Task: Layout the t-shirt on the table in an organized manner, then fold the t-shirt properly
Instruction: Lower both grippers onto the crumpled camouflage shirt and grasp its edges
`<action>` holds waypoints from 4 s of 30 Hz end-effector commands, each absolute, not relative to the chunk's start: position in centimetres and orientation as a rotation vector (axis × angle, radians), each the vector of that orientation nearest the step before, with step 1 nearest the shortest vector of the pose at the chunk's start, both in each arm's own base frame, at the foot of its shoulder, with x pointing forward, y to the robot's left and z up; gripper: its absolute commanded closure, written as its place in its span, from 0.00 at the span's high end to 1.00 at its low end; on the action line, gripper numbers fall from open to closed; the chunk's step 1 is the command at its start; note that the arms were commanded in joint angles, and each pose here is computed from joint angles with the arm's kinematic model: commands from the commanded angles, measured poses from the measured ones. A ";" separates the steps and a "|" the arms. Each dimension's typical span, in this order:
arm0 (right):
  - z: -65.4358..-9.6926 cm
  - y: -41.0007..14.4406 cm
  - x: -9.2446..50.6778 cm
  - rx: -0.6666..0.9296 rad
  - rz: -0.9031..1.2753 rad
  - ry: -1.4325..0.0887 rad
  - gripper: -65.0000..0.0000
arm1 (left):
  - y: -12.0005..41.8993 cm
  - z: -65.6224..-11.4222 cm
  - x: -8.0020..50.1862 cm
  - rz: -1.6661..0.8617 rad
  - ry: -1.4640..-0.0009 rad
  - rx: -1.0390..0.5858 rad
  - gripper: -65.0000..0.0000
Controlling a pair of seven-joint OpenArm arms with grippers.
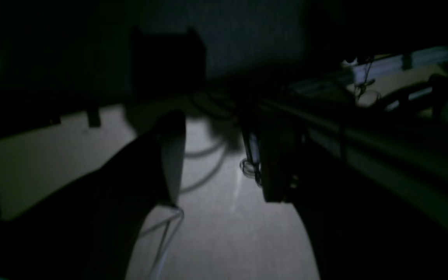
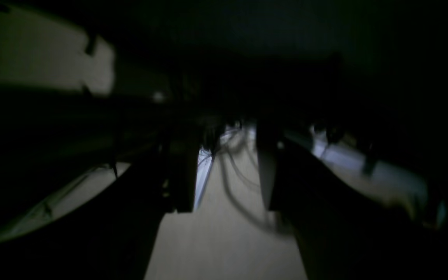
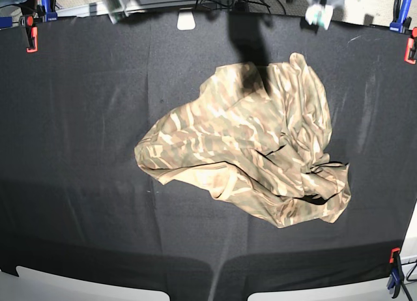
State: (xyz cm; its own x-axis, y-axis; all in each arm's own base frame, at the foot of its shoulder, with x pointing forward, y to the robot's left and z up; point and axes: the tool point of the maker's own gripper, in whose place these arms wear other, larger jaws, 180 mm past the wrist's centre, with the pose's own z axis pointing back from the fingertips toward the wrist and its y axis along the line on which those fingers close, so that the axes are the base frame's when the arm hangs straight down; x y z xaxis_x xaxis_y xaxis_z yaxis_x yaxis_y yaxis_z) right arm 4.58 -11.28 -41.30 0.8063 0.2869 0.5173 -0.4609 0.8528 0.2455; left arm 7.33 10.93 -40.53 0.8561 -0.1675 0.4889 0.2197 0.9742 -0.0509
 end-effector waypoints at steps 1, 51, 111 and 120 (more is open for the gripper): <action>-40.5 -10.6 5.5 0.400 0.424 -0.526 0.38 | 10.9 -40.0 7.6 -0.208 -0.522 -0.108 0.45; -32.6 3.8 24.2 0.235 1.642 -0.961 0.38 | 14.7 -33.0 25.2 -0.318 -0.882 0.222 0.45; -32.5 3.3 20.3 0.240 1.700 -0.855 0.47 | 14.7 -33.0 25.2 -0.315 -0.882 0.220 0.45; -35.0 4.2 17.9 0.211 1.847 -0.815 0.47 | 14.7 -33.0 25.2 -0.315 -0.882 0.220 0.45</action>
